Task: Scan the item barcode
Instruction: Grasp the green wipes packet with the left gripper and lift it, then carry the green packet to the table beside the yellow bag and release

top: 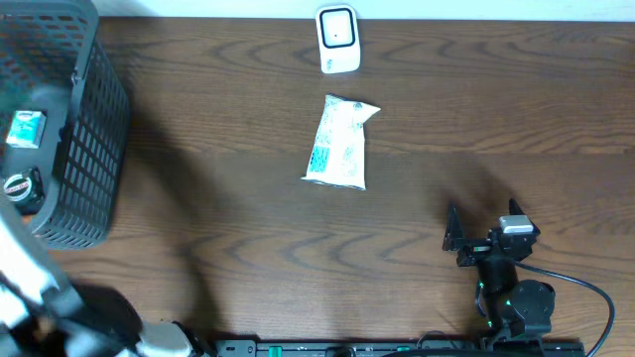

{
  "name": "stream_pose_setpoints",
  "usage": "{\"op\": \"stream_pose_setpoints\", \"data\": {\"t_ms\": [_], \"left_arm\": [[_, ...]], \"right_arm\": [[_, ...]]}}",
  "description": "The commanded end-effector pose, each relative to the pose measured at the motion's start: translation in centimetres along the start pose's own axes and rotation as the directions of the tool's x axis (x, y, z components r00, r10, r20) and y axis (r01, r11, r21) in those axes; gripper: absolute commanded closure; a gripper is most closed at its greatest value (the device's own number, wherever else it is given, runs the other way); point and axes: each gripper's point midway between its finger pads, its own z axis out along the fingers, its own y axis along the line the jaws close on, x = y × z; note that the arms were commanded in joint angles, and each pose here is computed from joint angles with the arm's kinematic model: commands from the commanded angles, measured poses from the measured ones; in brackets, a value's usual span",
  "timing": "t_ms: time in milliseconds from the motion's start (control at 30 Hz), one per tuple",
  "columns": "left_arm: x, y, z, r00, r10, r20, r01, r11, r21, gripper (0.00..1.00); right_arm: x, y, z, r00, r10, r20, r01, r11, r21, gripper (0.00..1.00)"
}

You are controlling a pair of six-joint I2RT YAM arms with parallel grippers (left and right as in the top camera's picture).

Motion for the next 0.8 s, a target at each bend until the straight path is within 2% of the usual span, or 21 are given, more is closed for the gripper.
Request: {"op": "stream_pose_setpoints", "data": {"t_ms": [0,133,200,267,333,433,500,567,667,767], "left_arm": [[-2.5,-5.3,-5.9,0.986,-0.159,0.058,0.144,0.967,0.208,0.92],[-1.6,-12.7,-11.3,0.993,-0.118,-0.004,0.105,0.867,0.488,0.92],[0.3,-15.7,-12.6,0.997,-0.068,-0.045,0.081,0.826,0.558,0.92],[3.4,-18.5,-13.1,0.995,0.006,-0.105,0.058,0.797,0.601,0.92],[7.3,-21.0,-13.2,0.98,0.135,-0.143,-0.011,0.765,0.644,0.92],[14.2,-24.1,-13.0,0.915,0.364,-0.173,-0.142,0.692,0.708,0.92],[18.4,-24.9,-12.1,0.862,0.466,-0.199,-0.207,0.684,0.7,0.93],[22.1,-24.7,-10.5,0.808,0.542,-0.23,-0.288,0.704,0.649,0.92],[26.5,-23.9,-7.6,0.744,0.607,-0.28,-0.399,0.739,0.542,0.92],[30.6,-23.2,-4.9,0.684,0.653,-0.325,-0.486,0.74,0.464,0.92]], "right_arm": [[0.0,0.1,0.0,1.0,-0.008,0.0,0.008,1.0,-0.005,0.01],[0.0,0.1,0.0,1.0,-0.008,0.0,0.008,1.0,-0.005,0.01],[0.0,0.1,0.0,1.0,-0.007,0.0,0.007,1.0,-0.005,0.01],[0.0,0.1,0.0,1.0,-0.007,0.0,0.007,1.0,-0.005,0.01],[0.0,0.1,0.0,1.0,-0.008,0.0,0.008,1.0,-0.005,0.01],[0.0,0.1,0.0,1.0,-0.007,0.0,0.007,1.0,-0.005,0.01],[0.0,0.1,0.0,1.0,-0.008,0.0,0.008,1.0,-0.005,0.01],[0.0,0.1,0.0,1.0,-0.007,0.0,0.007,1.0,-0.005,0.01],[0.0,0.1,0.0,1.0,-0.008,0.0,0.008,1.0,-0.005,0.01],[0.0,0.1,0.0,1.0,-0.007,0.0,0.007,1.0,-0.005,0.01]]}}
